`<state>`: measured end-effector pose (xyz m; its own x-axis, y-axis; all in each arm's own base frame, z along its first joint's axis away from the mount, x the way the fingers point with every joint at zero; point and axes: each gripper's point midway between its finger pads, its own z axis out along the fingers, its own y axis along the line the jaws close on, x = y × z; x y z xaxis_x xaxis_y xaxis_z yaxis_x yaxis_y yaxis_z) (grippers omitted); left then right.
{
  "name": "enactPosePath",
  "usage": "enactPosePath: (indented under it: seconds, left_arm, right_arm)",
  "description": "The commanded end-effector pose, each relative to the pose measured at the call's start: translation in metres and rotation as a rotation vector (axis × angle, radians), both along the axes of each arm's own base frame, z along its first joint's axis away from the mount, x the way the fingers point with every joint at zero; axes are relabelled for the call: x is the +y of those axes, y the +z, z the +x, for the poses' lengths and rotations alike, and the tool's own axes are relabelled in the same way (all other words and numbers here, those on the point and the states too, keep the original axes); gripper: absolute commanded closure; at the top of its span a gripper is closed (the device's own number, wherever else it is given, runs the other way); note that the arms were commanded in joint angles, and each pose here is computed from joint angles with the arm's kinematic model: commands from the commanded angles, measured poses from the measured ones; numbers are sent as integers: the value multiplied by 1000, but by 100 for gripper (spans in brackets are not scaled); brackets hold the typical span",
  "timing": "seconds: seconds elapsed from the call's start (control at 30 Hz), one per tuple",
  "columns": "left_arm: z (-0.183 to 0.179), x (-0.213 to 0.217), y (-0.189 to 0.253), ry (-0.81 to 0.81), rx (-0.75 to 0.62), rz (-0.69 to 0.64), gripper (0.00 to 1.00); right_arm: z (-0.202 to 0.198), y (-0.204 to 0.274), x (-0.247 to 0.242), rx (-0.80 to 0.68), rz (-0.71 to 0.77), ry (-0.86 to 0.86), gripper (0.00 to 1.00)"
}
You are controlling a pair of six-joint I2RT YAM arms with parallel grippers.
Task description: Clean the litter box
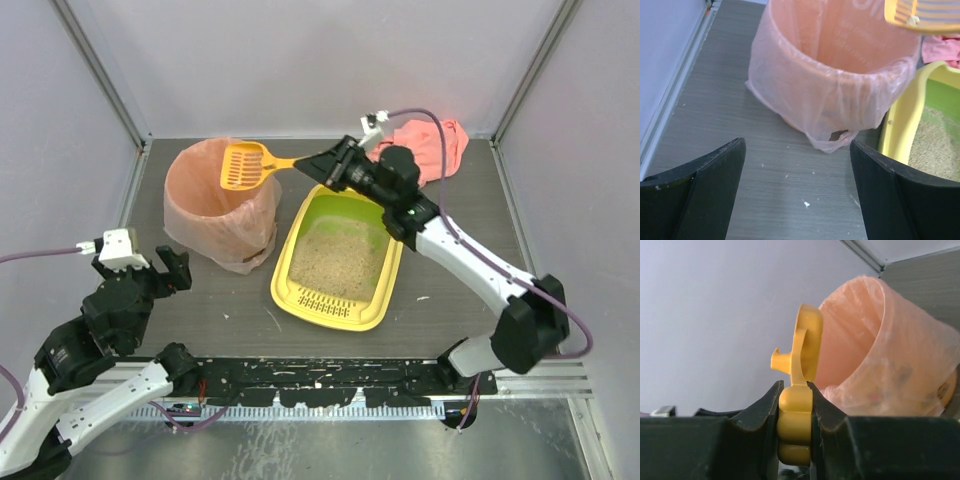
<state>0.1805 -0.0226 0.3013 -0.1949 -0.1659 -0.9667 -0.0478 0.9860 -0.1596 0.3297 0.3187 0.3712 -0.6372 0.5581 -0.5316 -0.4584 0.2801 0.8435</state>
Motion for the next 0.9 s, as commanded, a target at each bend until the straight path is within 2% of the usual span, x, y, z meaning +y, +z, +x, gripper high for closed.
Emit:
enactPosePath:
  seconds: [0.0, 0.2, 0.47, 0.5, 0.67, 0.87]
  left_arm:
    - [-15, 28, -10, 107, 31, -48, 13]
    - [-22, 34, -23, 127, 48, -84, 13]
    - [-20, 31, -26, 120, 57, -70, 13]
    - [-19, 29, -26, 115, 61, -68, 10]
    - [-15, 18, -27, 73, 67, -58, 8]
    - [-11, 6, -25, 22, 69, -49, 6]
  right_arm:
    - [21, 49, 23, -287, -137, -59, 99]
    - [33, 52, 57, -561, -390, 6, 100]
    - [22, 57, 87, -951, -651, 47, 99]
    - [21, 60, 88, -984, -679, 30, 99]
    - [8, 90, 86, -1068, -680, -24, 99]
    - [-22, 132, 40, -994, -529, -167, 99]
